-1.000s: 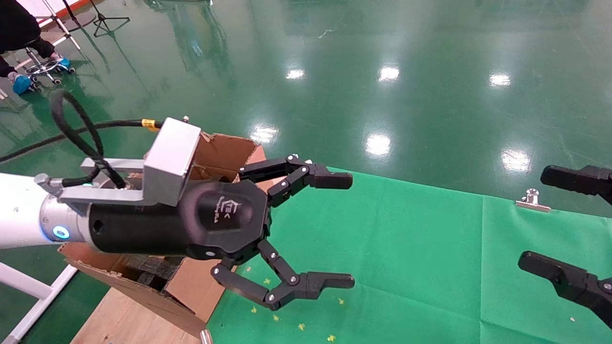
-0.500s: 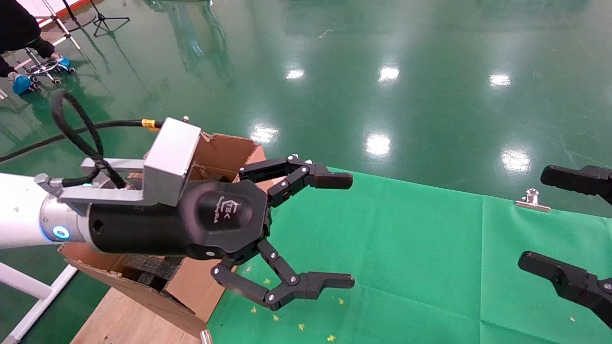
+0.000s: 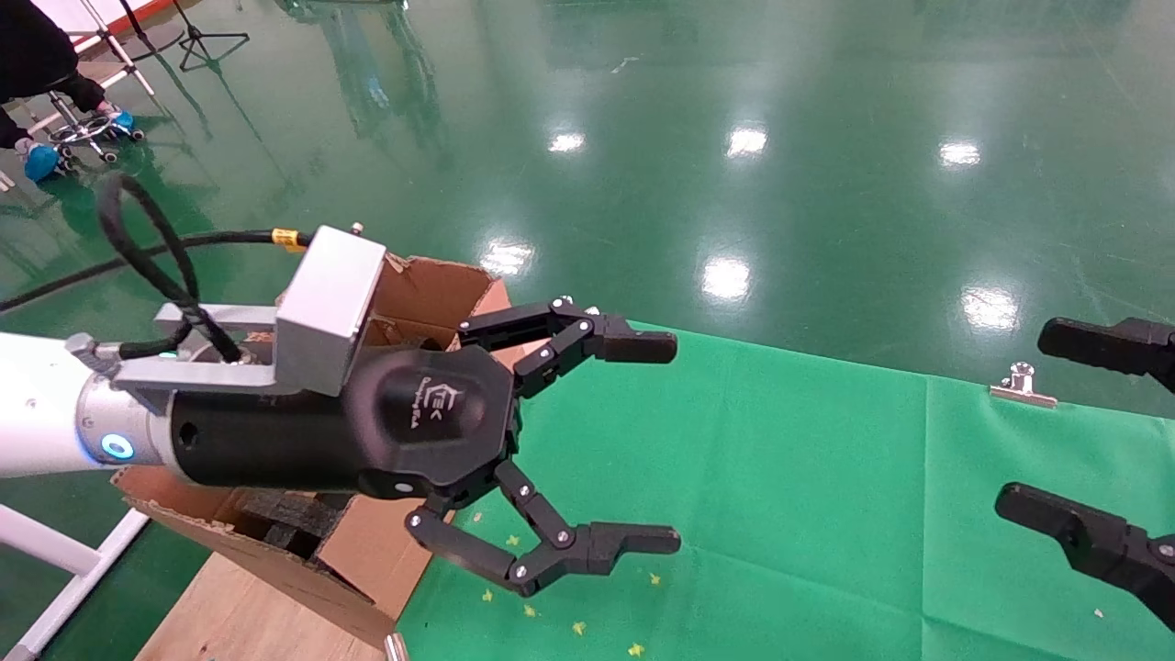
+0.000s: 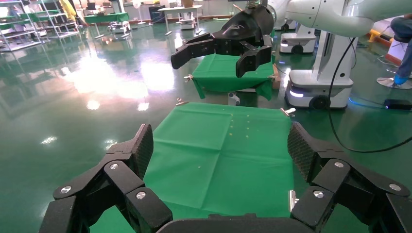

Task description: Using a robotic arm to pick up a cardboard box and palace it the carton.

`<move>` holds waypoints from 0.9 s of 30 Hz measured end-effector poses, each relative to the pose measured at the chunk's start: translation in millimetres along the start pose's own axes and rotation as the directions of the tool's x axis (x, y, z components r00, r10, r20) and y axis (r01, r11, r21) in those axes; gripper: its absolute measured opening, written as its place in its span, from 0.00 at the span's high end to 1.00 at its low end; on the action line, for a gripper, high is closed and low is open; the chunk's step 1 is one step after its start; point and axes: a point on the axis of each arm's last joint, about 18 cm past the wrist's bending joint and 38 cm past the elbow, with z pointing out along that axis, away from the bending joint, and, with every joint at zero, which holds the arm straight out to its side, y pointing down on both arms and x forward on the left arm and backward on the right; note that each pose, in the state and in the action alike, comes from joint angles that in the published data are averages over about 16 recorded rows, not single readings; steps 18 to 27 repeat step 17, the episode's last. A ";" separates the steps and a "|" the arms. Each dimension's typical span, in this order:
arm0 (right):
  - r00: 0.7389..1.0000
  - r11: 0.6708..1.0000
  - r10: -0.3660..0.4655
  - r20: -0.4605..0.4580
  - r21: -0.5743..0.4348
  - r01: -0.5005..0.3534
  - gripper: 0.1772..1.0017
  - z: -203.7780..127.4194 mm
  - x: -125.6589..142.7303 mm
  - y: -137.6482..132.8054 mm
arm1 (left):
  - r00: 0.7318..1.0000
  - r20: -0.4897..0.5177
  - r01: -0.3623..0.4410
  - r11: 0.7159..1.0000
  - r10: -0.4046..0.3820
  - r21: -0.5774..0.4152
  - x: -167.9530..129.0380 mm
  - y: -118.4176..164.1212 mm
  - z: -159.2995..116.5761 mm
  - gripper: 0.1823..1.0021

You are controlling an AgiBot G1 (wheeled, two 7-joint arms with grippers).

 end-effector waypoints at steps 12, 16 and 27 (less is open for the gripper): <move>1.000 1.000 0.000 0.000 0.000 0.000 0.00 0.0 0.0 0.0 | 1.000 0.000 0.000 1.000 0.000 0.000 0.0 0.0 0.0 0.00; 1.000 1.000 0.000 0.000 0.000 0.000 0.00 0.0 0.0 0.0 | 1.000 0.000 0.000 1.000 0.000 0.000 0.0 0.0 0.0 0.00; 1.000 1.000 0.000 0.000 0.000 0.000 0.00 0.0 0.0 0.0 | 1.000 0.000 0.000 1.000 0.000 0.000 0.0 0.0 0.0 0.00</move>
